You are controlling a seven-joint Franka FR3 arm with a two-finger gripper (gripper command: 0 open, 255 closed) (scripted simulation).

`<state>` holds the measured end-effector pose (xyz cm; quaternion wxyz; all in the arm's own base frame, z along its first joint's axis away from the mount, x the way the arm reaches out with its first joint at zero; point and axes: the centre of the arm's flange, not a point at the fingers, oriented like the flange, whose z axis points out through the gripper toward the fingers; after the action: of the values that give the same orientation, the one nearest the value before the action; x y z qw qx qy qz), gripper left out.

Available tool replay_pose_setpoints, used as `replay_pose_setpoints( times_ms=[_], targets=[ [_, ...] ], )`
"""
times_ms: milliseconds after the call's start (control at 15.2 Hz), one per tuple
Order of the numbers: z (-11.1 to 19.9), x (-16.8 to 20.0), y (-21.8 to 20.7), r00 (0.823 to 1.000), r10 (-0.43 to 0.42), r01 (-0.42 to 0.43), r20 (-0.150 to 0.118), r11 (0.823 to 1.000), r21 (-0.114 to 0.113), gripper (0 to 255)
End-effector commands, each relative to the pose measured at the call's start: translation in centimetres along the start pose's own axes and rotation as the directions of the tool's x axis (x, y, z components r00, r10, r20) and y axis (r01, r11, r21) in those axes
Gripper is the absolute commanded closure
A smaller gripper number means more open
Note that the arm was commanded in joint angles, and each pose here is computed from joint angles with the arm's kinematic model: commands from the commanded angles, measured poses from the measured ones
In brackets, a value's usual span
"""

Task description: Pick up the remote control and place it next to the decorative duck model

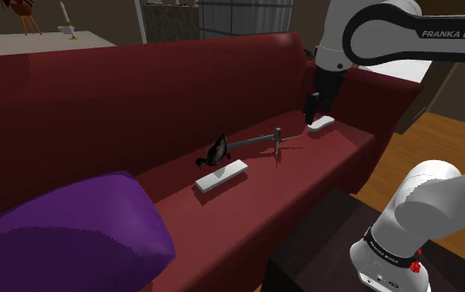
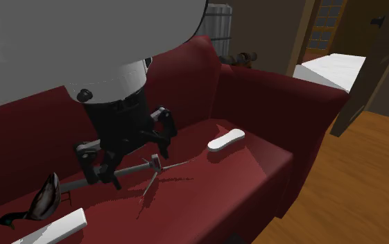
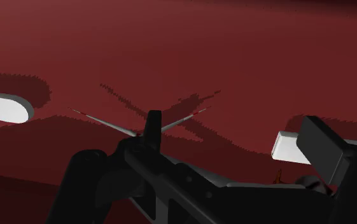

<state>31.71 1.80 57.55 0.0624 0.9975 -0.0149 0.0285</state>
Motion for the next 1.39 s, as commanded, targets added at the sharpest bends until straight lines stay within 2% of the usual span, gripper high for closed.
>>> replay_pose_setpoints(
  times_ms=[0,330,660,990,1320],
  targets=[
    [0.0,0.0,0.0,1.0,0.0,0.0,0.0,1.0,0.0,0],
    [2.8,-2.1,5.9,0.985,-0.17,0.17,-0.009,0.985,0.015,0],
    [5.7,-3.2,12.0,0.942,-0.335,0.336,-0.02,0.941,0.027,0],
    [8.7,-3.2,18.1,0.871,-0.491,0.492,-0.034,0.87,0.038,0],
    [11.8,-2.1,24.1,0.774,-0.631,0.633,-0.049,0.773,0.046,0]
  ],
)
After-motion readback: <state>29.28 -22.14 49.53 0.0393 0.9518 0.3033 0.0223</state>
